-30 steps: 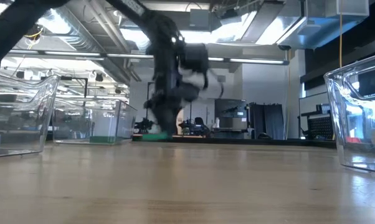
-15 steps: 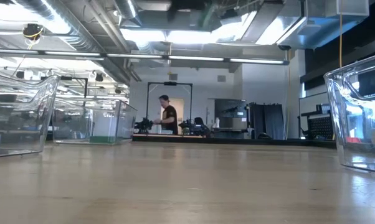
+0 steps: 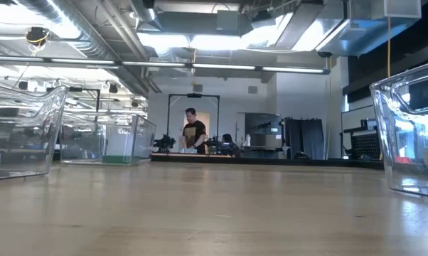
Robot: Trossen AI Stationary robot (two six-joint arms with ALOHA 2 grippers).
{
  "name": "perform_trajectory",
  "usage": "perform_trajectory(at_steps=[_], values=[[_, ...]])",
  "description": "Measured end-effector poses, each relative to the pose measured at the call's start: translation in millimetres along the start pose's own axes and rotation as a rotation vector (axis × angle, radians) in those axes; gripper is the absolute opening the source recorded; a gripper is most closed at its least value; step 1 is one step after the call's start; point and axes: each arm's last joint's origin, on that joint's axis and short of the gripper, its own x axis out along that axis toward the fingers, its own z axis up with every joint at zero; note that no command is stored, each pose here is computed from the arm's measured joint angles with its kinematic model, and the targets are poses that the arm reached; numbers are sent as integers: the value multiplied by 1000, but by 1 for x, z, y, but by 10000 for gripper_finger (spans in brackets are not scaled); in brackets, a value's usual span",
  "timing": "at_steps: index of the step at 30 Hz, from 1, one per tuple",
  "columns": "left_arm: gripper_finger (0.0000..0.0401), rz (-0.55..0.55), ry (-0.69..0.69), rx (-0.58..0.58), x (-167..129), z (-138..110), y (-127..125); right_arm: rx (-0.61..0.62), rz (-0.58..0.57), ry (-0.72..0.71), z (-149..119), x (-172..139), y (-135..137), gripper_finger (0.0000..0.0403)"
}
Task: Sort & place blocks by color
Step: Put the green block into the top left transparent bin
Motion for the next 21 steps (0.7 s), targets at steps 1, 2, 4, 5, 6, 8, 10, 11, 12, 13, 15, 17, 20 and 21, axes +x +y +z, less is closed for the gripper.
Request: perform_trajectory(at_steps=[1, 2, 4, 5, 6, 8, 10, 11, 12, 13, 15, 17, 20, 21], values=[[79, 4, -18, 0, -3, 1, -1, 0, 0, -1, 0, 0, 0, 295], [79, 8, -30, -1, -5, 3, -1, 0, 1, -2, 0, 0, 0, 295], [79, 5, -37, 0, -7, 5, -2, 0, 1, -2, 0, 0, 0, 295], [79, 5, -38, 0, -7, 5, -2, 0, 1, -2, 0, 0, 0, 295], [79, 4, -40, 0, -7, 5, -2, 0, 0, -2, 0, 0, 0, 295], [79, 4, -40, 0, -7, 5, -2, 0, 1, -2, 0, 0, 0, 295], [79, 3, -40, 0, -7, 5, -2, 0, 1, -2, 0, 0, 0, 295], [79, 2, -39, 0, -7, 5, -2, 0, 1, -2, 0, 0, 0, 295], [79, 1, -39, 0, -7, 5, -2, 0, 1, -2, 0, 0, 0, 295], [79, 2, -39, 0, -7, 5, -2, 0, 1, -2, 0, 0, 0, 295], [79, 2, -39, 0, -7, 5, -2, 0, 1, -2, 0, 0, 0, 295], [79, 2, -39, 0, -7, 5, -2, 0, 1, -2, 0, 0, 0, 295], [79, -4, -37, 0, -7, 5, -2, 1, 0, -3, 0, 0, 0, 295], [79, -6, -37, 0, -7, 5, -2, 1, 1, -3, 0, 0, 0, 295]])
